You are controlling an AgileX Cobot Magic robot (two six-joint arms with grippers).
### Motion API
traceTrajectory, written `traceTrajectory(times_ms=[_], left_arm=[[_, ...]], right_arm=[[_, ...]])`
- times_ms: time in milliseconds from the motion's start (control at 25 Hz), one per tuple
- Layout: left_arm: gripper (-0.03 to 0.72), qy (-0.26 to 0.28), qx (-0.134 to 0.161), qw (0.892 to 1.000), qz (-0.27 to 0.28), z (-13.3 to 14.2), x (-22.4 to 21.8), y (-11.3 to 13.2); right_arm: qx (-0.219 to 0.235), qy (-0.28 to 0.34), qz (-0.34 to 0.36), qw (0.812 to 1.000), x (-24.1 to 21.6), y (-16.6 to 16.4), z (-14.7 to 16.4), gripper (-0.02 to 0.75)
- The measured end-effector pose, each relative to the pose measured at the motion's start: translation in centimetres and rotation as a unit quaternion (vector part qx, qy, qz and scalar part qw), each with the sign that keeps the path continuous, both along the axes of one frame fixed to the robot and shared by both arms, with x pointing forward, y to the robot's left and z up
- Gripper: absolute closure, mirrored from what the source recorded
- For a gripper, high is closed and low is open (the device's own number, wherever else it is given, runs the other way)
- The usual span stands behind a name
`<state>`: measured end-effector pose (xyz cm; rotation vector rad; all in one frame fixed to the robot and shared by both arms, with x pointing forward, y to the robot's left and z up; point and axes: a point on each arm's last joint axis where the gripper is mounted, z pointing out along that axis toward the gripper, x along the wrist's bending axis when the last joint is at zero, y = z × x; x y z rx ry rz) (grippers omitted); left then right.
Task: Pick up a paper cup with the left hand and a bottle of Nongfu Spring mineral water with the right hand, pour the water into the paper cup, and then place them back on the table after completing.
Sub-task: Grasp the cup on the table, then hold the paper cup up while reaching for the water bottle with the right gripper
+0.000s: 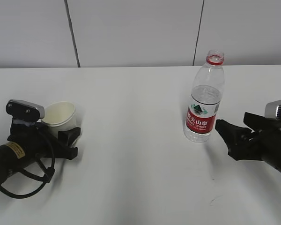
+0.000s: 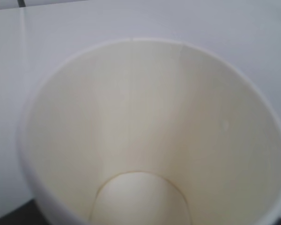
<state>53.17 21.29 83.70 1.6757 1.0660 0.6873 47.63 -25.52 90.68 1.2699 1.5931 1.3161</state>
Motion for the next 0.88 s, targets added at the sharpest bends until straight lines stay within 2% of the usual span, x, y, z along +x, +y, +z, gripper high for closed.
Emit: traceTrajectory(times_ms=[320, 600, 880], left_arm=[[0.301, 0.0, 0.0, 1.0, -0.002, 0.0, 0.0, 0.0], [0.301, 0.0, 0.0, 1.0, -0.007, 0.0, -0.1, -0.1], [0.301, 0.0, 0.0, 1.0, -0.007, 0.0, -0.1, -0.1]], right_arm=[[0.0, -0.012, 0.0, 1.0, 0.6, 0.1, 0.4, 0.087], [-0.004, -0.023, 0.001, 1.0, 2.8, 0.3, 1.0, 0.083], [-0.01, -0.003, 0.02, 1.0, 4.9, 0.9, -1.2, 0.083]])
